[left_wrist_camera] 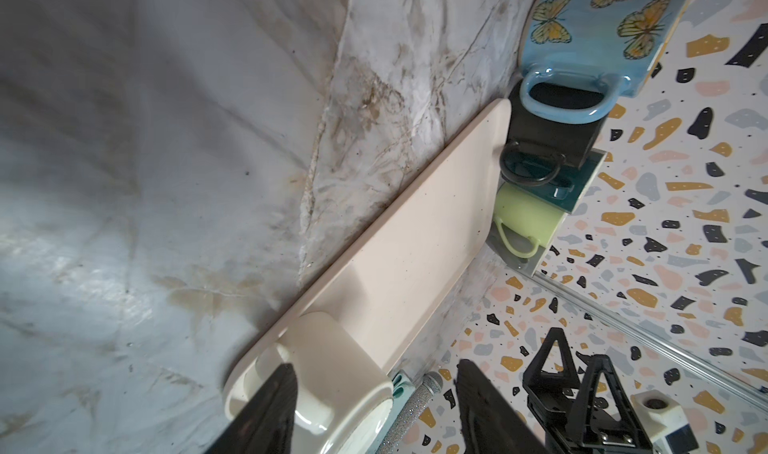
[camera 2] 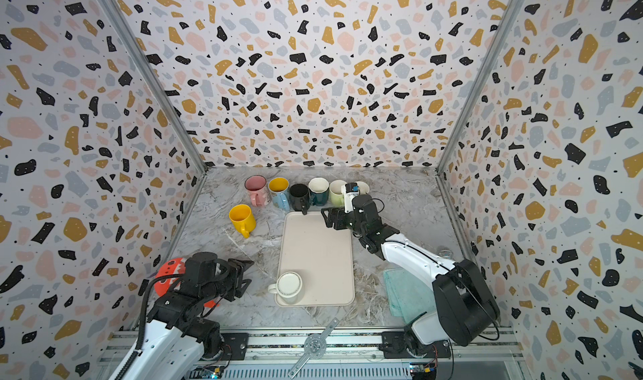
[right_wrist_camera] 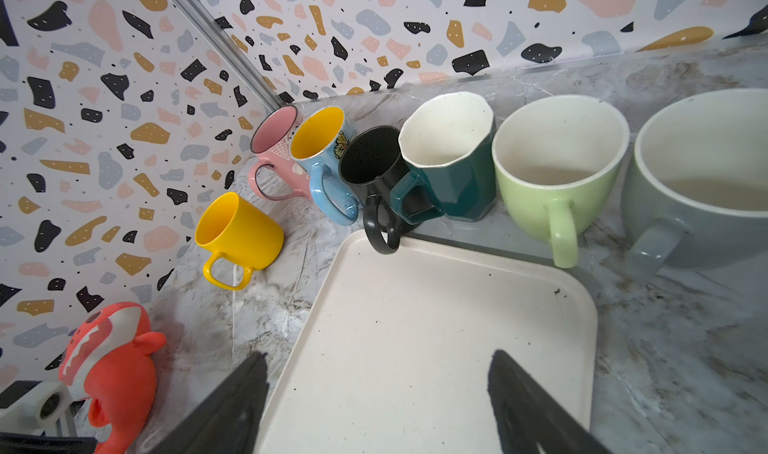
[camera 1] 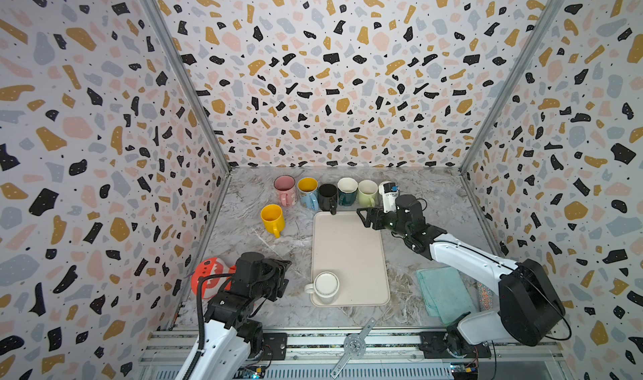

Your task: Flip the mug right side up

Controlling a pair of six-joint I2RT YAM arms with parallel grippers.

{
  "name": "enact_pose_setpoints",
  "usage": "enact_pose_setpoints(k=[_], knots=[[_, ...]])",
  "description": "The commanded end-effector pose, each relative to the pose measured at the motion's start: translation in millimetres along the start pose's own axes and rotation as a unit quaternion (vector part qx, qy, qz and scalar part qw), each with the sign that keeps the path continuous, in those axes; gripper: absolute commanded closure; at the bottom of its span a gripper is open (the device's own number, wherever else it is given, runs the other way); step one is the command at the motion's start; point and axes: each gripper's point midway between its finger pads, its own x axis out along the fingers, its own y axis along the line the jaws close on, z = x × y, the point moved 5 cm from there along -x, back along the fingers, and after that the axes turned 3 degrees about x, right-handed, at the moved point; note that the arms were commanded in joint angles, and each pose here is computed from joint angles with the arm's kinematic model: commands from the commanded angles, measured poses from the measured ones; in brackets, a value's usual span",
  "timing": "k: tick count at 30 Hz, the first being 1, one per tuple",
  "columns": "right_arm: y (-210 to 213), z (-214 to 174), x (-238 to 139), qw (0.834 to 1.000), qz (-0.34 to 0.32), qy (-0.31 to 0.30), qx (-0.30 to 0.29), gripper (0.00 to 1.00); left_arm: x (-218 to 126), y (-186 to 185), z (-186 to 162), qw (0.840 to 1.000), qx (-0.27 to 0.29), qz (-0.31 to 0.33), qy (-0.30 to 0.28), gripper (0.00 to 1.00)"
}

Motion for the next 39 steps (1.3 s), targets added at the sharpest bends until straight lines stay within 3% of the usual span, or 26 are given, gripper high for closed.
enact_pose_setpoints(k=[1,12,20,29,39], knots=[[10,16,1,1.000,0.021,-0.012,-0.003,0.15,3,-2,-4,1.000,0.022,0.014,0.015,0.38],[8,11,15,1.000,0.030,0.007,0.000,0.16,20,-6,-25,0.992,0.037,0.116,0.041,0.38],[5,9,18,0.999,0.030,0.012,0.002,0.16,31,3,-40,0.978,0.015,0.198,0.057,0.41],[1,8,20,0.999,0.029,0.016,0.007,0.16,32,6,-45,0.981,-0.030,0.180,0.065,0.42],[1,3,27,0.999,0.042,0.029,0.016,0.16,44,17,-65,0.974,-0.024,0.197,0.110,0.42]])
